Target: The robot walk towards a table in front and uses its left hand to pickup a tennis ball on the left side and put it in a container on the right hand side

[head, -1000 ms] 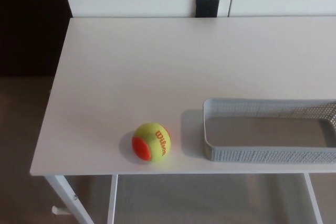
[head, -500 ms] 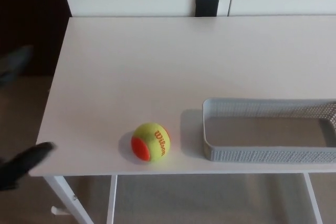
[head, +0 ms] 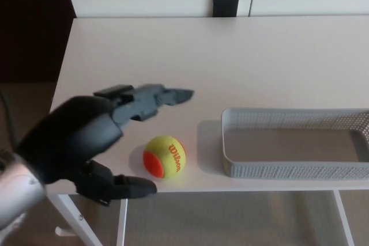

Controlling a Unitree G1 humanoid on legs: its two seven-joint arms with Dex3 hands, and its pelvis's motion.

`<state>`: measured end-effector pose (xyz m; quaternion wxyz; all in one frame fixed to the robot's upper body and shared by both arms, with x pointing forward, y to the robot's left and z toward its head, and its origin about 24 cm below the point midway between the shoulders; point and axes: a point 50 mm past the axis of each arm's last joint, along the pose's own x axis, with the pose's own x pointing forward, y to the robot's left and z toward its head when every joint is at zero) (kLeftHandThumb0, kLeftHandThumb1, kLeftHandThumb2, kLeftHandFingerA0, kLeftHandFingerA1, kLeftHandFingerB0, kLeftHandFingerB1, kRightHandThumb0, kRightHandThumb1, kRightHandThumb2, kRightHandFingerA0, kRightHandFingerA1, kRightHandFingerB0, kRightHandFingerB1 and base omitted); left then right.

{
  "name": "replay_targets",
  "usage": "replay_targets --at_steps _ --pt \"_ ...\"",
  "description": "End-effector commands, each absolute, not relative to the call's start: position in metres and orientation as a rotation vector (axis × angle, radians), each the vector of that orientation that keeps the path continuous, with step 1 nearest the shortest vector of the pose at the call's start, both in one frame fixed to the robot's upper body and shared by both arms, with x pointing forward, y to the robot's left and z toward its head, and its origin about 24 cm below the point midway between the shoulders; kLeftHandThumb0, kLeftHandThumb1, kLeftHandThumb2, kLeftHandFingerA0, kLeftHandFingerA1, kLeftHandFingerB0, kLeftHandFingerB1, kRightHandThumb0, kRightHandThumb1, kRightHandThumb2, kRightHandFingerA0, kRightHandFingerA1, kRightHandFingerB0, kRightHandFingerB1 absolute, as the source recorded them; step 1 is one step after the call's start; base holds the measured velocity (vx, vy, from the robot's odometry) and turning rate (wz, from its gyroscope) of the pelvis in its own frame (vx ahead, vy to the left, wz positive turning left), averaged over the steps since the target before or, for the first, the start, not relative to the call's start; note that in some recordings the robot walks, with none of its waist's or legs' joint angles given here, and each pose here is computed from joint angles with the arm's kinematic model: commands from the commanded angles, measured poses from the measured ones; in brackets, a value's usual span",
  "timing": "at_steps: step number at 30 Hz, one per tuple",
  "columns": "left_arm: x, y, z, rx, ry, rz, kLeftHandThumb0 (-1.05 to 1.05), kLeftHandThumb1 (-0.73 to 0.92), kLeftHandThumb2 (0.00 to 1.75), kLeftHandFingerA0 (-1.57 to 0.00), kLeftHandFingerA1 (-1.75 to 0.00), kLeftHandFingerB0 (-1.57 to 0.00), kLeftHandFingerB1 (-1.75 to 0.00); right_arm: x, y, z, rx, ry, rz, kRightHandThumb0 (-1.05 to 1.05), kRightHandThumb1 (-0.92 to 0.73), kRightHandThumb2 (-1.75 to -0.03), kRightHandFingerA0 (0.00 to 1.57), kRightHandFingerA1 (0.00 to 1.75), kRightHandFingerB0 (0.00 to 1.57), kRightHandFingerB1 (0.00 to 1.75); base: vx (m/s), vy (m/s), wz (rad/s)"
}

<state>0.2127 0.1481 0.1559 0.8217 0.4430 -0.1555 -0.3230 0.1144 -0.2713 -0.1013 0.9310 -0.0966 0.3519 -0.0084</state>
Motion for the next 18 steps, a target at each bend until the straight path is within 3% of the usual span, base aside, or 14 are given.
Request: replay_targets --at_steps 1,3,4,7,8,9,11,12,18 --pt "0.226 0.145 0.124 1.274 -0.05 -0.729 -0.42 0.45 0.62 -0.14 -0.36 -0.12 -0.32 0.118 -0.278 -0.1 -0.249 0.725 -0.015 -0.36 -0.58 -0.57 0.61 0.47 0.31 0.35 0.0 0.0 0.0" --pt "0.227 0.143 0.122 1.296 -0.059 -0.728 -0.42 0.44 0.63 -0.14 -0.37 -0.11 -0.33 0.12 -0.278 -0.1 -0.254 0.72 -0.013 -0.36 -0.58 -0.57 0.61 0.47 0.31 0.34 0.0 0.0 0.0" --pt "0.227 0.142 0.121 1.315 -0.06 -0.728 -0.43 0.44 0.63 -0.15 -0.37 -0.1 -0.33 0.121 -0.278 -0.1 -0.259 0.721 -0.013 -0.44 -0.46 -0.74 0.57 0.57 0.26 0.44 0.0 0.0 0.0" --pt "0.229 0.141 0.118 1.366 -0.069 -0.723 -0.43 0.43 0.63 -0.16 -0.38 -0.09 -0.33 0.123 -0.277 -0.1 -0.268 0.721 -0.016 -0.43 -0.46 -0.74 0.58 0.57 0.27 0.44 0.0 0.0 0.0" --pt "0.23 0.139 0.115 1.389 -0.064 -0.723 -0.35 0.49 0.56 -0.18 -0.33 -0.1 -0.24 0.123 -0.278 -0.1 -0.268 0.721 -0.016 -0.43 -0.46 -0.73 0.58 0.57 0.26 0.44 0.0 0.0 0.0" --pt "0.232 0.138 0.114 1.407 -0.064 -0.718 -0.24 0.44 0.92 -0.01 -0.48 0.0 -0.49 0.124 -0.277 -0.1 -0.256 0.717 -0.02 -0.42 -0.45 -0.73 0.58 0.57 0.26 0.44 0.0 0.0 0.0" --pt "0.233 0.138 0.114 1.417 -0.068 -0.709 -0.23 0.45 0.93 -0.01 -0.48 0.0 -0.49 0.125 -0.277 -0.1 -0.247 0.713 -0.022 -0.41 -0.45 -0.72 0.58 0.57 0.26 0.44 0.0 0.0 0.0" --pt "0.234 0.138 0.114 1.443 -0.08 -0.69 -0.31 0.5 0.56 -0.18 -0.31 -0.1 -0.26 0.126 -0.276 -0.1 -0.251 0.712 -0.016 -0.41 -0.45 -0.73 0.58 0.57 0.26 0.44 0.0 0.0 0.0" --pt "0.235 0.131 0.113 1.616 -0.189 -0.648 -0.36 0.5 0.61 -0.16 -0.32 -0.12 -0.32 0.126 -0.273 -0.098 -0.255 0.712 -0.001 -0.42 -0.45 -0.73 0.56 0.56 0.26 0.44 0.0 0.0 0.0"
